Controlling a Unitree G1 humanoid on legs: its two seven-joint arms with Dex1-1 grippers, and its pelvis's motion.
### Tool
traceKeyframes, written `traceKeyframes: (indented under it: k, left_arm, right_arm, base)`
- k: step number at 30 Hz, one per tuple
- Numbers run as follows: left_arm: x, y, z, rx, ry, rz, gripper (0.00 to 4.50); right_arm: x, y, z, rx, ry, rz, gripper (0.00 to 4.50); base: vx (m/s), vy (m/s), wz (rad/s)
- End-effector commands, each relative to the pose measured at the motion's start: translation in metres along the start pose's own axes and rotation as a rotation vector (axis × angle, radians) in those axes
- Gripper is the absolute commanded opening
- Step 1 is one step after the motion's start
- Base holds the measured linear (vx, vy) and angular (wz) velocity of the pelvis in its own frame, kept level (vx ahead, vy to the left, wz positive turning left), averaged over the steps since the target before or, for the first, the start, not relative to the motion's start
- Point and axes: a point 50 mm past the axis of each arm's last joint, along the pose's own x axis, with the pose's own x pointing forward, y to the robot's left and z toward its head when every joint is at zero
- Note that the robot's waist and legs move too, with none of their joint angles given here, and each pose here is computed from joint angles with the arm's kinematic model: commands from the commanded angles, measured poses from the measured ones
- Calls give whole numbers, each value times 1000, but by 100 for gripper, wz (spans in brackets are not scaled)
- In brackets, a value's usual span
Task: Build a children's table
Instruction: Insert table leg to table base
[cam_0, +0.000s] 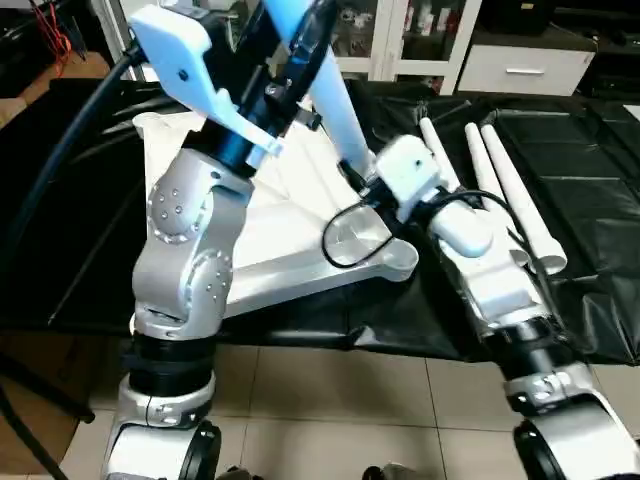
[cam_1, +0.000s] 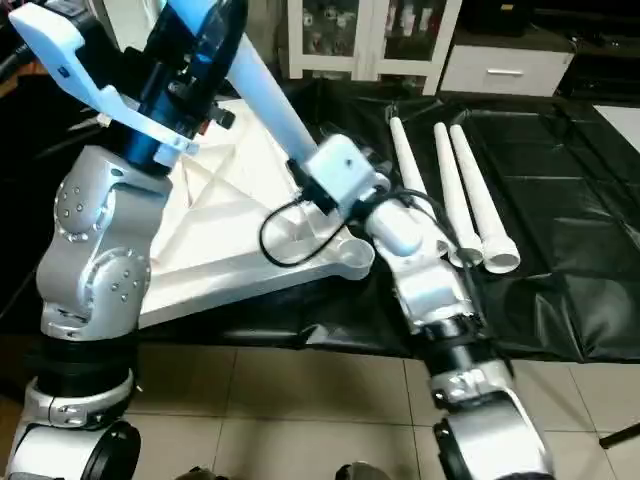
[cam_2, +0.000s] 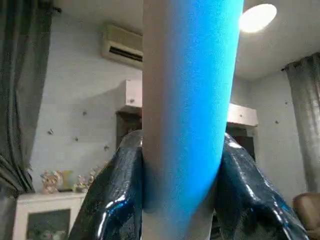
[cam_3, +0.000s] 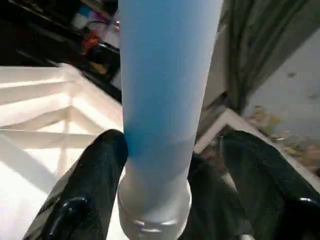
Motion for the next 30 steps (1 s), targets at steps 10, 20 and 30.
traceKeyframes:
  k: [10, 20, 30]
  left_arm:
    - [4, 9, 10, -66, -86, 113, 157]
    - [2, 10, 9, -99, -83, 137, 157]
    - [3, -2, 4, -137, -61, 93, 157]
  right_arm:
    - [6, 0, 0, -75, -13, -26, 335]
    - [9, 0, 6, -61, -58, -59, 335]
    - [12, -4, 10, -82, -80, -82, 335]
  base:
    - [0, 0, 0]
    - [0, 0, 0]
    - [0, 0, 0]
